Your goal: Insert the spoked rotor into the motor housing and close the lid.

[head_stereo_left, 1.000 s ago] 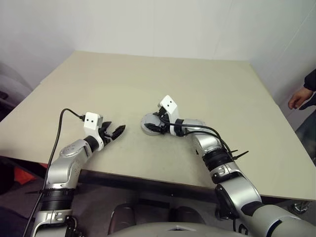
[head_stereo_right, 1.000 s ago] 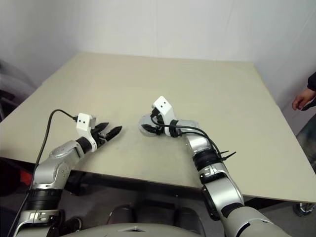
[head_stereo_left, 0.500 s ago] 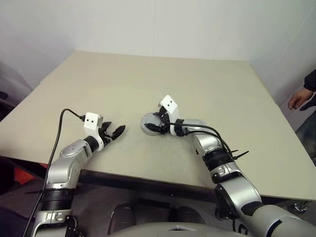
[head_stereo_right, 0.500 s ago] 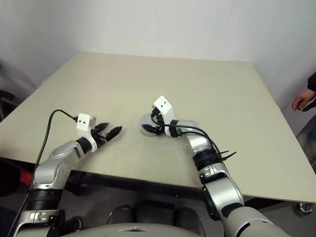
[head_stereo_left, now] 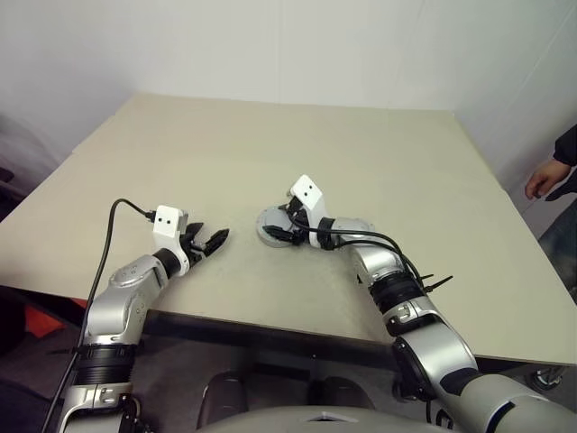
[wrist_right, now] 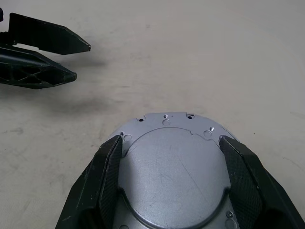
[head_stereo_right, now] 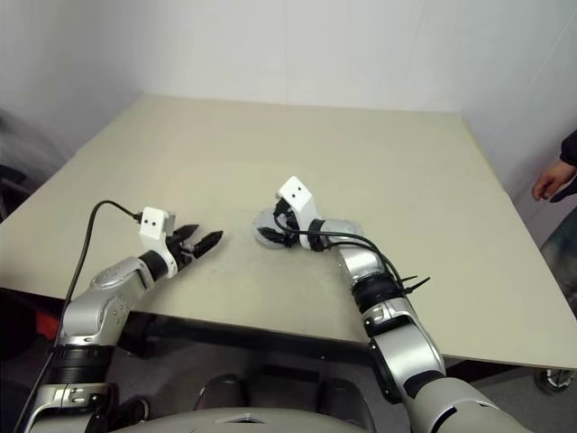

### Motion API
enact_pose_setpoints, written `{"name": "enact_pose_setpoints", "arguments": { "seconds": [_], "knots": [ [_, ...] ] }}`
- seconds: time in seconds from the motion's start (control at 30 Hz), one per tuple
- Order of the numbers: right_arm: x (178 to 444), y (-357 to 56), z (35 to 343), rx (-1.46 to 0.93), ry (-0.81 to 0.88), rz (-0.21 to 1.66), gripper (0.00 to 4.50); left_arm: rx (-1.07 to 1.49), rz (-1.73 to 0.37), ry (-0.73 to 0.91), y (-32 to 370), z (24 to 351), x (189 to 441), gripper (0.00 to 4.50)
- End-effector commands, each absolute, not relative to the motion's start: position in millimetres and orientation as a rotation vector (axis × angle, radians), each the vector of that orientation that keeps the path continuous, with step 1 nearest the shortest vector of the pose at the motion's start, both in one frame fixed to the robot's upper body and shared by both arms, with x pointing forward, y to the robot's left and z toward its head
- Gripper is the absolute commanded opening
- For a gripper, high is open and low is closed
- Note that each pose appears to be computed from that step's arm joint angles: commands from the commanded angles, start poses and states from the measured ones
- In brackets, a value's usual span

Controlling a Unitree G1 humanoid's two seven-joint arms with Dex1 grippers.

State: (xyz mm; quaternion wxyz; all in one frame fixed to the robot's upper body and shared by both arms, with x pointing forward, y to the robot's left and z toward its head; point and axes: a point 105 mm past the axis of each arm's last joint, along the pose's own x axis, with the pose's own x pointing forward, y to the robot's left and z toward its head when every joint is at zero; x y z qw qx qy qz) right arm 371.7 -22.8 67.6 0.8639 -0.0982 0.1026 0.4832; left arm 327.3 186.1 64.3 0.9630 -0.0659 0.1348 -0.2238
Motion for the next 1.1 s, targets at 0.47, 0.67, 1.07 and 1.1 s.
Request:
{"name": "enact_pose_setpoints", "arguments": {
  "seconds": [0.47,0.67,1.07,1.1],
  "knots": [
    [375.1,-21.0,80.4,-0.218,0.151,1.0,3.15,-0.113,-0.465,0.223,185.9,77.9,330.7,4.04],
    [375.2,-20.1,84.1,-0.213,0.133,1.002,3.15,-0.113,-0.468,0.223,185.7,78.1,331.1,4.04],
    [379.2,-21.3,78.4,-0.228,0.151,0.969,3.15,-0.111,-0.471,0.225,185.9,77.8,330.9,4.04],
    [378.8,-21.8,76.5,-0.231,0.157,0.969,3.15,-0.111,-0.471,0.225,186.0,77.8,331.0,4.04]
  ]
}}
